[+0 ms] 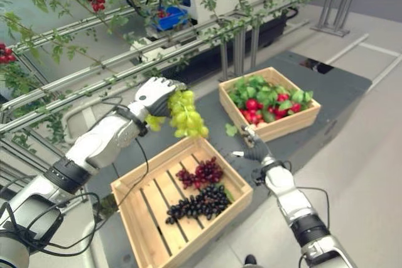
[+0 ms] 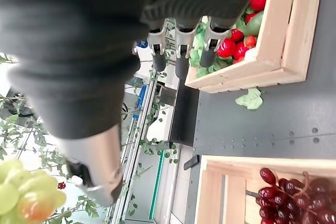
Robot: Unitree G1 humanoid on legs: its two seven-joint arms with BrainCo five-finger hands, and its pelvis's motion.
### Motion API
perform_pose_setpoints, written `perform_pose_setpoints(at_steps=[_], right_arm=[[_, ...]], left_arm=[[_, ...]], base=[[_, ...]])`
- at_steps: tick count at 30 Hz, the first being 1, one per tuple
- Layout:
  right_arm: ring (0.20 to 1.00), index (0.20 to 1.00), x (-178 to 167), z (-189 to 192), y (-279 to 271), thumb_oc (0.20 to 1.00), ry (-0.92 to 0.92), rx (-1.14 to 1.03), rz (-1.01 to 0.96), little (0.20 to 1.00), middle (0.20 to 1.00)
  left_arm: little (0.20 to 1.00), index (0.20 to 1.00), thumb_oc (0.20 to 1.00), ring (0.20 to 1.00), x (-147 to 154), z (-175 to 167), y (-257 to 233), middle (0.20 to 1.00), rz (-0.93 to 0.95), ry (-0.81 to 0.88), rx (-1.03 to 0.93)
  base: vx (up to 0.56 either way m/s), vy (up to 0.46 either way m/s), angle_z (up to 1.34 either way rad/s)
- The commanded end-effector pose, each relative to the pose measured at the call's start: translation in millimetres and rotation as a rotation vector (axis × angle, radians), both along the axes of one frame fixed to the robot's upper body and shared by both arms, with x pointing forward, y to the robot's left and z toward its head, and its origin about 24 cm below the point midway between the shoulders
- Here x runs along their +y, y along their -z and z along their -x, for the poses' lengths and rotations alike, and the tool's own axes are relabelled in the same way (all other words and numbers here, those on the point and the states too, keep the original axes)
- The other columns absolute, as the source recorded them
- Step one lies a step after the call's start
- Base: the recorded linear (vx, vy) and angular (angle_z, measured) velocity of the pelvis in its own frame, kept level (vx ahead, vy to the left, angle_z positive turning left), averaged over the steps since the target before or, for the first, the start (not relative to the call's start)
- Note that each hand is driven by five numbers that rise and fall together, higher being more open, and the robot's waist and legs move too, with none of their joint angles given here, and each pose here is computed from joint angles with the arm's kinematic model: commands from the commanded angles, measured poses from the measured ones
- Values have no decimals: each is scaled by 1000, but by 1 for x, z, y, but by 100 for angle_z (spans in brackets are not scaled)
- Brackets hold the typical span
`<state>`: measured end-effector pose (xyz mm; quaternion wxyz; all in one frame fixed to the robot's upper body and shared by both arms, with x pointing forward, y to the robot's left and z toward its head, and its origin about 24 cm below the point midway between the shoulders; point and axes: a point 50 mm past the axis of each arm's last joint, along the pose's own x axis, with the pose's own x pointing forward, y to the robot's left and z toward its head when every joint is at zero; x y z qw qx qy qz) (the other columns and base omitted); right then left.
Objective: Pick up the fruits from the basket on one side to the basket on the other side
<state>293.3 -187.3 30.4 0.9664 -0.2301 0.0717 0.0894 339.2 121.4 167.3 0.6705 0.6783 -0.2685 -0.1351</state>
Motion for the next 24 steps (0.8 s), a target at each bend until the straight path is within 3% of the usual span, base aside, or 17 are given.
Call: perform_pose_setpoints(at_steps=[1,6,24], right_arm=[[1000,1000,15,-19,-26,1000,-46,-120,4,1000,1000],[1000,1000,22,-26,-32,1000,-67,-150,50,1000,1000],[1000,1000,38,-27,-68,1000,-145,-280,-69,1000,1000]], left_arm=[[200,200,200,200,2,-15,-38,200,-5,-36,-136],[200,200,200,200,-4,-13,-39,200,10,-8,-135],[200,200,200,200,0,-11,-16,200,-40,-14,-73]], base=[[0,0,0],[0,0,0],[0,0,0]])
